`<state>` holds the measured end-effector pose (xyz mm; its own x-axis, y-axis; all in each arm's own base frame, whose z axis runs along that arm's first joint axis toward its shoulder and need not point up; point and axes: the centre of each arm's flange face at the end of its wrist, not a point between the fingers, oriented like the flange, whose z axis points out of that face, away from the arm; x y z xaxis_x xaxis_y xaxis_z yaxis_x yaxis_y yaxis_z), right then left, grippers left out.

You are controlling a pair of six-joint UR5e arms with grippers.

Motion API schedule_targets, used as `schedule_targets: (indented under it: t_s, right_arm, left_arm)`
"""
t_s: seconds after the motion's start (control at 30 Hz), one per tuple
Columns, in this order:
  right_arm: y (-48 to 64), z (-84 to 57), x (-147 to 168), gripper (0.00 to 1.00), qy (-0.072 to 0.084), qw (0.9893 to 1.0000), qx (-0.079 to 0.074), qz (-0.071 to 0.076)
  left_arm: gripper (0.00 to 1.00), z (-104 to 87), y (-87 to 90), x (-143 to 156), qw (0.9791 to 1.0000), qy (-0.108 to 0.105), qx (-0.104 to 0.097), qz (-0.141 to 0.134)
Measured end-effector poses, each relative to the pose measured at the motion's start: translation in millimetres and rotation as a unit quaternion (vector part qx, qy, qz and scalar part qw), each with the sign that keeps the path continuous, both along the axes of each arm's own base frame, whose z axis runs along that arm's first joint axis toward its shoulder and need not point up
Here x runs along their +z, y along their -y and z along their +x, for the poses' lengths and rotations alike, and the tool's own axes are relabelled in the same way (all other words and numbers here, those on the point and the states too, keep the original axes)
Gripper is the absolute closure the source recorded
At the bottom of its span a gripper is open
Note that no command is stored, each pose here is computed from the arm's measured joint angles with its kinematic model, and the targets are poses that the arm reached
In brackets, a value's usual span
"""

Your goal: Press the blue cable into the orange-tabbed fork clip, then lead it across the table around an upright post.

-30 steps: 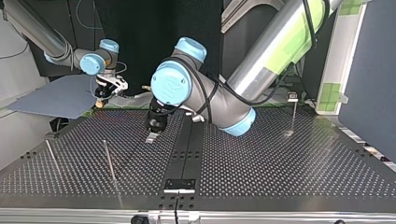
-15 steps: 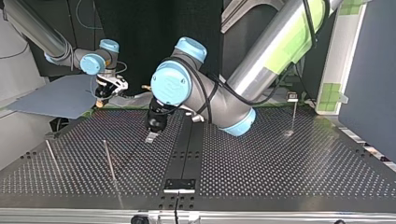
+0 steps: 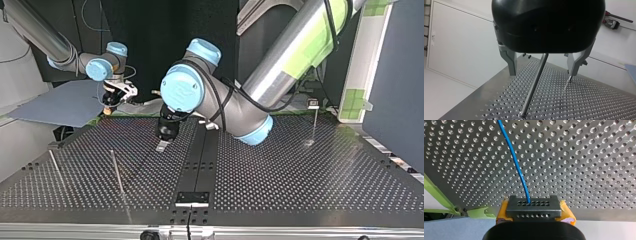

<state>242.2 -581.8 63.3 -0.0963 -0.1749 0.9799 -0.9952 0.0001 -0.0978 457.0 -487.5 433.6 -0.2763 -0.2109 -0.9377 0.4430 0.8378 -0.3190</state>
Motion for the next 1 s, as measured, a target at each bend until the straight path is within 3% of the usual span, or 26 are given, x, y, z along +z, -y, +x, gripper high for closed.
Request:
schedule_targets:
  t_s: [0.3, 0.5, 0.8, 1.0]
  right_arm:
    - [-0.1, 5.6, 37, 1.00, 0.003, 0.9999, 0.007, -0.008]
    - [-0.3, 10.8, 75, 1.00, 0.011, 0.9993, 0.018, -0.031]
    - [1.6, 15.5, 135, 1.00, 0.024, 0.9965, 0.030, -0.075]
    - [2.3, 17.6, 179, 1.00, 0.045, 0.9936, 0.039, -0.097]
  left_arm:
    - [0.00, 0.1, -1.4, -1, 1.0000, 0.000, 0.004, 0.007]
    - [0.00, -8.1, 1.4, -3, 0.9996, -0.001, 0.012, 0.026]
    - [0.00, -13.0, -1.7, -6, 0.9978, -0.003, 0.032, 0.058]
    - [0.00, -15.0, -3.8, -7, 0.9962, -0.002, 0.043, 0.076]
